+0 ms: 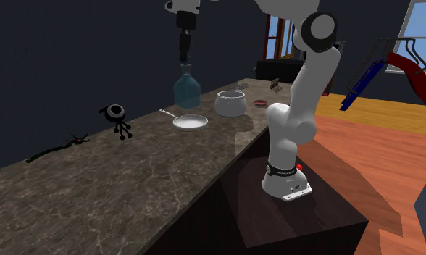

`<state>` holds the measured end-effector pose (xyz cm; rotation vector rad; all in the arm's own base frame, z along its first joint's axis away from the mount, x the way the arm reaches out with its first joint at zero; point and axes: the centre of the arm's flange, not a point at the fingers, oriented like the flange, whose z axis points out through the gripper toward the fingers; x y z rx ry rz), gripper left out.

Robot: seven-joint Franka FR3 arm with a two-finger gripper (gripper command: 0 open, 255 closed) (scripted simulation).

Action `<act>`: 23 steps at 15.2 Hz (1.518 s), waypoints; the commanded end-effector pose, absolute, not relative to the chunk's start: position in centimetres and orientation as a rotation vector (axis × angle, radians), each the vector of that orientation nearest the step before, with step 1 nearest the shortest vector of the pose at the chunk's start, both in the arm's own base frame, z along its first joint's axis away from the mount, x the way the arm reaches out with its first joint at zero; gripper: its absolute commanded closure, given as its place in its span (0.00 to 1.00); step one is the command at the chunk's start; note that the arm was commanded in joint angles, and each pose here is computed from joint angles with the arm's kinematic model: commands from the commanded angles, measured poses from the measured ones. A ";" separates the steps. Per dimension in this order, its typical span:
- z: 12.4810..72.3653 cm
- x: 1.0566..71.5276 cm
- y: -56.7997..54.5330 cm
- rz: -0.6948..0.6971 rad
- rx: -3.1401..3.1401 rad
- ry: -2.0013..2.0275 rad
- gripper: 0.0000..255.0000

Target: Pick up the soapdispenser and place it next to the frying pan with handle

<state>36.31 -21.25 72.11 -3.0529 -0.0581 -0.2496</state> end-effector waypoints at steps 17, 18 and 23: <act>71.8 44.9 -42.3 -0.250 -3.054 -0.059 1.00; 71.2 44.9 -42.3 -0.250 -3.054 -0.059 1.00; 68.6 44.9 -42.3 -0.250 -3.054 -0.059 1.00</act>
